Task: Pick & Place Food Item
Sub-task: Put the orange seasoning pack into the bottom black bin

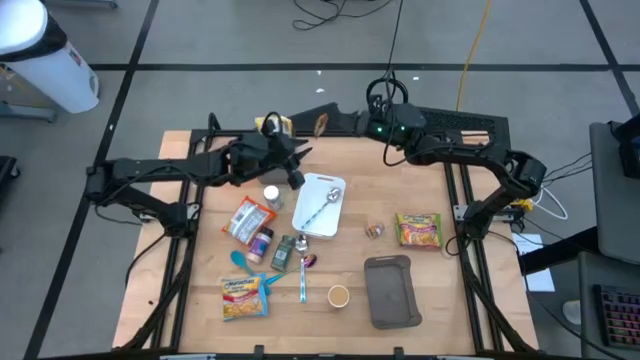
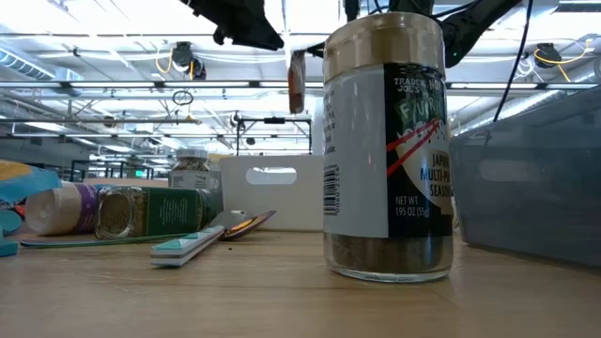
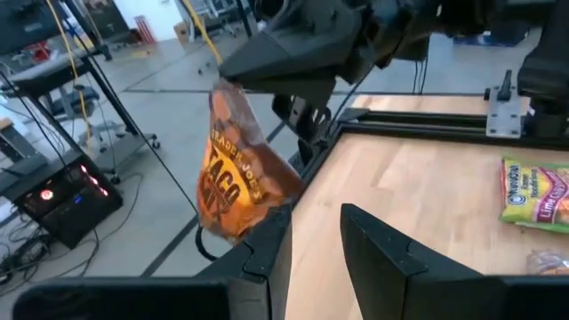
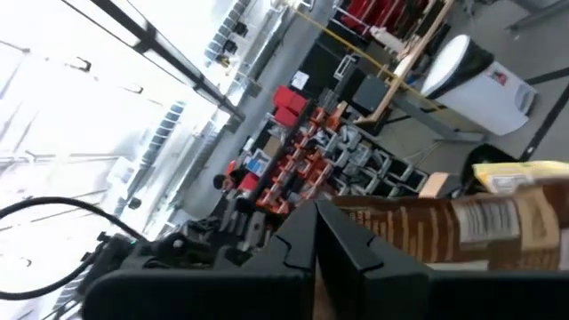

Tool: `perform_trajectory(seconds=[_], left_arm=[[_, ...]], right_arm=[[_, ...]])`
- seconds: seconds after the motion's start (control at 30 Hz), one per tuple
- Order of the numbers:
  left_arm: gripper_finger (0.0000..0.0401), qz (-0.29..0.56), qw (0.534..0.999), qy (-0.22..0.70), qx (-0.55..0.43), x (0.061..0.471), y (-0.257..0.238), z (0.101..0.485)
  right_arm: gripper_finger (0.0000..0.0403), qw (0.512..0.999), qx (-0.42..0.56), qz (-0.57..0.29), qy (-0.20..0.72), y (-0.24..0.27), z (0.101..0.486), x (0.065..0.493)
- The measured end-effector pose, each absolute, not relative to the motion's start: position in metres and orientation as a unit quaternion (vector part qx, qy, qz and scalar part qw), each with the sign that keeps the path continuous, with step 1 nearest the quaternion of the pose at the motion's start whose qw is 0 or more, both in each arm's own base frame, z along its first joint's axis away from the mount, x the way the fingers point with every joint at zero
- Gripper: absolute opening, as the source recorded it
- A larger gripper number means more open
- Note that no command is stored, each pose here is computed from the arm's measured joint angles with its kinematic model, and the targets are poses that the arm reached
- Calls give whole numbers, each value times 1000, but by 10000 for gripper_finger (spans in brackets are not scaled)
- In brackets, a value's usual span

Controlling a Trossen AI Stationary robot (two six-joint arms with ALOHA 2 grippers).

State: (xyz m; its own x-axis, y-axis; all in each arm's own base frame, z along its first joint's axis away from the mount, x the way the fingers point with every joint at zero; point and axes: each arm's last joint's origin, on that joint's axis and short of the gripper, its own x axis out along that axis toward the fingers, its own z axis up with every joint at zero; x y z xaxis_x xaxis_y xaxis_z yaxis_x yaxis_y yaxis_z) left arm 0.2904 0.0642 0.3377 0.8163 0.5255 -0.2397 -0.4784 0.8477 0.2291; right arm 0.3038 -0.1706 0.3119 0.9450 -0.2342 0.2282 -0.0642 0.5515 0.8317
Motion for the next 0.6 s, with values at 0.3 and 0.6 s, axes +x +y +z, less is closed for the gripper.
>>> perform_trajectory(seconds=[0.3, 0.6], left_arm=[[108, 276, 948, 141, 76, 297, 66, 334], [108, 288, 946, 131, 77, 300, 67, 334]], right_arm=[[0, 864, 471, -46, -173, -161, 314, 309], [0, 862, 471, -50, -178, -156, 315, 311]])
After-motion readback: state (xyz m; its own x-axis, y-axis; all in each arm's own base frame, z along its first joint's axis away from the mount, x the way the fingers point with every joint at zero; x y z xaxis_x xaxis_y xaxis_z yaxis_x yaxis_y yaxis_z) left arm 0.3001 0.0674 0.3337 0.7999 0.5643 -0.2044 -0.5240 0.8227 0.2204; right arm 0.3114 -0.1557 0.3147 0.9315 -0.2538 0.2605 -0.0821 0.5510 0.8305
